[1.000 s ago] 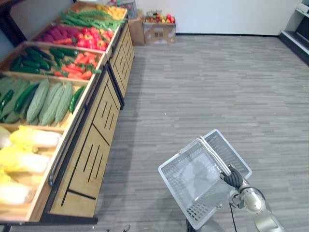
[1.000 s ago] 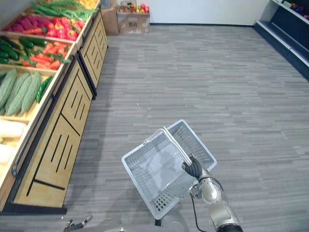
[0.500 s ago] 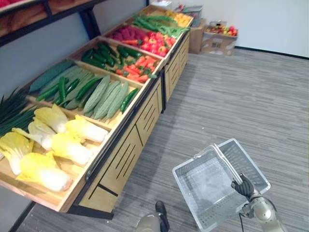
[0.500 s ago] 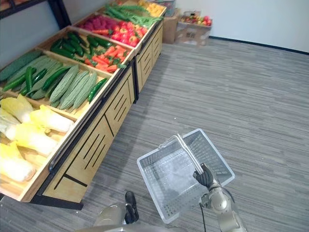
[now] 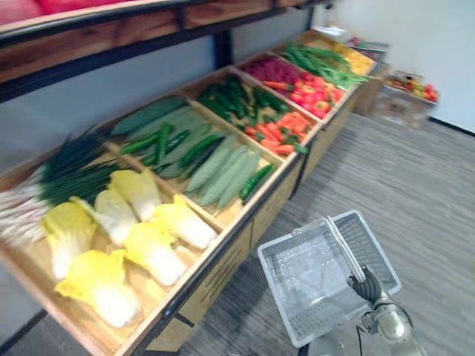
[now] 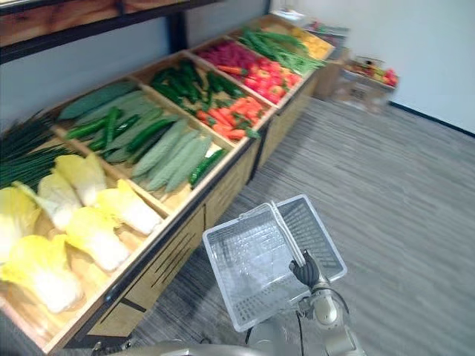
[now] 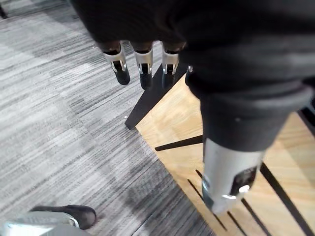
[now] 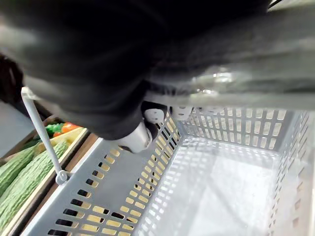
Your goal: Pick vegetable in the basket
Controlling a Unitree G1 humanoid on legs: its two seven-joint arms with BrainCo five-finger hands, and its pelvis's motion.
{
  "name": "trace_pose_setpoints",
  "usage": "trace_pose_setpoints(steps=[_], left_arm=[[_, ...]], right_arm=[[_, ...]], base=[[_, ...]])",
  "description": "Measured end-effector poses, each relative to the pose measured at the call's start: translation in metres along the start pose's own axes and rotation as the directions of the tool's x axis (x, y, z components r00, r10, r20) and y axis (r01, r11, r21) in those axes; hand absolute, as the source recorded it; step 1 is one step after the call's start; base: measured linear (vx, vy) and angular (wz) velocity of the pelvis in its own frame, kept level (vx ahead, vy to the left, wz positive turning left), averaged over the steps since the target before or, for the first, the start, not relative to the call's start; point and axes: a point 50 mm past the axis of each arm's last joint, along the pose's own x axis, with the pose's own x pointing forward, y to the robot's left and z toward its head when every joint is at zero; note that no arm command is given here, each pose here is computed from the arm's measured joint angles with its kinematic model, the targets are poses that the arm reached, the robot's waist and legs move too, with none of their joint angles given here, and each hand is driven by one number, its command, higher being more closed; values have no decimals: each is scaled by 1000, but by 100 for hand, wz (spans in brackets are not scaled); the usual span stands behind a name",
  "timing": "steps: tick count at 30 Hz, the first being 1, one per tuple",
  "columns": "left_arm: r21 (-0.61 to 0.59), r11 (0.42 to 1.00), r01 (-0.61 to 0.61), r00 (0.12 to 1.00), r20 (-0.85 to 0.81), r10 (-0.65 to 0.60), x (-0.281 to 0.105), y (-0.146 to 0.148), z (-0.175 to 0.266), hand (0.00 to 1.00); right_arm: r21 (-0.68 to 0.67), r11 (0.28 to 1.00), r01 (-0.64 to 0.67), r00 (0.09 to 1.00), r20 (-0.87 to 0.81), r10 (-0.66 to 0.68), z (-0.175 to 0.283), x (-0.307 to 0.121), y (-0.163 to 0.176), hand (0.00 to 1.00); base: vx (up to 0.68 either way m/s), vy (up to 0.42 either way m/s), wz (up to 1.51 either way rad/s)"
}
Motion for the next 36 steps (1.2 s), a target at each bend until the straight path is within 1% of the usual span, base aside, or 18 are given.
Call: trace_pose_setpoints(steps=[1, 4, 5, 7, 8, 9, 11, 13, 16, 20, 21, 25, 26, 30, 32, 33, 35, 36], left_arm=[[-25, 1000, 1, 1000, -3, -1, 0, -1, 1, 0], [-33, 999, 2, 1000, -6, -3, 0, -1, 1, 0], [-40, 999, -8, 1000, -4, 8, 2, 2, 3, 0], [-52, 998, -38, 999, -16, 37, 4, 12, 1, 0], [-76, 995, -58, 998, -20, 57, 6, 16, 3, 0], [-97, 994, -54, 998, -33, 51, 5, 12, 3, 0], [-186, 982, -26, 996, -90, 9, 0, -7, -4, 0], [-213, 976, -36, 993, -121, 10, -1, -7, -8, 0], [-212, 975, -62, 983, -182, 23, -4, -3, -24, 0], [-213, 973, -86, 975, -219, 38, -7, 1, -35, 0], [-219, 970, -102, 972, -231, 50, -7, 4, -38, 0], [-242, 959, -148, 963, -257, 84, -7, 11, -43, 0], [-260, 952, -165, 964, -248, 99, -6, 13, -41, 0], [-342, 910, -235, 965, -192, 177, 2, 22, -21, 0], [-434, 856, -282, 959, -131, 250, 9, 33, 2, 0], [-459, 839, -293, 956, -117, 270, 11, 36, 9, 0], [-556, 780, -288, 937, 5, 349, 14, 45, 43, 0], [-579, 767, -278, 928, 44, 369, 14, 46, 53, 0]], right_arm=[[5, 1000, 13, 1000, -8, -13, -1, 1, -2, 100], [16, 999, 31, 999, -32, -30, -6, 1, -6, 100], [69, 996, 56, 996, -76, -51, -9, 4, -6, 100], [80, 994, 78, 987, -146, -66, -22, 0, -10, 100], [87, 993, 76, 974, -218, -56, -37, -8, -9, 100], [96, 992, 86, 969, -238, -61, -40, -8, -12, 100], [109, 991, 76, 957, -287, -42, -49, -8, -13, 100], [115, 992, 61, 942, -334, -19, -55, -6, -10, 100], [143, 985, 94, 890, -456, -18, -78, -15, -10, 100], [208, 937, 279, 758, -647, -83, -118, -47, -17, 100], [203, 931, 303, 734, -673, -92, -124, -54, -16, 100], [194, 913, 357, 689, -715, -118, -131, -62, -17, 100], [195, 902, 386, 670, -731, -129, -134, -65, -19, 100], [185, 885, 426, 621, -772, -138, -143, -74, -24, 100], [177, 882, 436, 600, -788, -139, -147, -78, -27, 100], [176, 882, 438, 595, -792, -137, -148, -79, -27, 100], [177, 881, 439, 590, -796, -134, -148, -80, -27, 100], [177, 881, 439, 590, -796, -134, -148, -80, -27, 100]], base=[[354, -101, 146], [374, -174, 133], [347, -231, 98], [320, -320, 87], [280, -390, 98], [265, -441, 102], [123, -329, 66], [14, -266, 33], [-74, -140, 50], [-107, -37, 69], [-81, -15, 33], [-36, 21, -2], [0, 27, -3], [38, 8, 6], [66, 2, 2], [67, 7, 7], [56, 13, 8], [39, 14, 6]])
